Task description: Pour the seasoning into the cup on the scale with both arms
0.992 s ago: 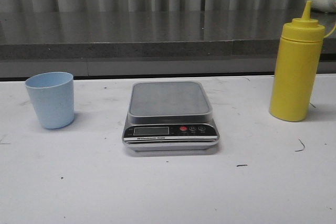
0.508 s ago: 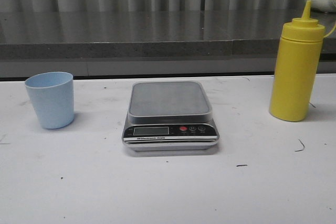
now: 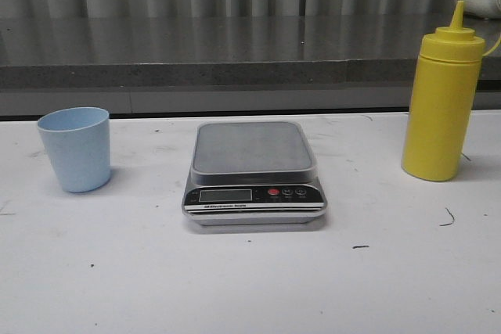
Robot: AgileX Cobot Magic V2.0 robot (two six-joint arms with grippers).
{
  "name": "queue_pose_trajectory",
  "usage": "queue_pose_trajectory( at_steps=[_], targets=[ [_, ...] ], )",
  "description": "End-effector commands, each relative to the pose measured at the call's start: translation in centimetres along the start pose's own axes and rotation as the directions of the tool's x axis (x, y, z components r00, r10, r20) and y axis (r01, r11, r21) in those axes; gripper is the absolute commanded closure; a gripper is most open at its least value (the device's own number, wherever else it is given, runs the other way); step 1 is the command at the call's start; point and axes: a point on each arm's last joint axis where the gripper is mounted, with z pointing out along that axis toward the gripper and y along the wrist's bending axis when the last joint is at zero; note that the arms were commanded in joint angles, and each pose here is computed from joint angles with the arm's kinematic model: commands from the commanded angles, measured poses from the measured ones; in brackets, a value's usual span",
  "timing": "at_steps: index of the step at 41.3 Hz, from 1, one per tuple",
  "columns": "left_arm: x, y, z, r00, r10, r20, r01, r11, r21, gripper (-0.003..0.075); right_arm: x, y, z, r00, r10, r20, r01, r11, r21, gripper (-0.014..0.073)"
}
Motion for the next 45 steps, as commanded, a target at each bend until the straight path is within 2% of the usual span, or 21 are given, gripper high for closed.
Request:
queue_pose_trajectory(
  at_steps=[1,10,16,26,38,45],
  targets=[
    [-1.6,-0.2,-0.3,0.996,-0.013,0.093,0.012,1.0,0.013,0.0243,-1.4,-0.2,-0.4,0.996,-0.016,0.083,0.014,1.0,0.017,0.0079],
    [-2.2,-0.2,-0.5,0.997,-0.013,0.076,0.012,1.0,0.011,0.0241,-1.4,-0.2,-0.4,0.997,-0.016,0.082,0.014,1.0,0.017,0.0079],
    [-4.4,-0.4,-0.2,0.999,-0.011,0.034,0.011,1.0,0.008,0.0243,-1.4,-0.2,-0.4,0.997,-0.016,0.082,0.014,1.0,0.017,0.0079],
    [-7.6,-0.9,2.6,0.994,0.001,-0.105,0.001,1.0,0.02,0.0246,-1.4,-0.2,-0.4,0.997,-0.016,0.082,0.014,1.0,0.017,0.0079],
    [-8.7,-3.6,8.6,0.94,0.084,-0.33,-0.044,0.991,0.127,0.0246,-1.4,-0.2,-0.4,0.997,-0.016,0.082,0.014,1.0,0.017,0.0079],
    [-7.7,-5.4,12.5,0.882,0.135,-0.452,-0.064,0.983,0.17,0.0246,-1.4,-0.2,-0.4,0.997,-0.016,0.082,0.014,1.0,0.017,0.0079]
  ],
)
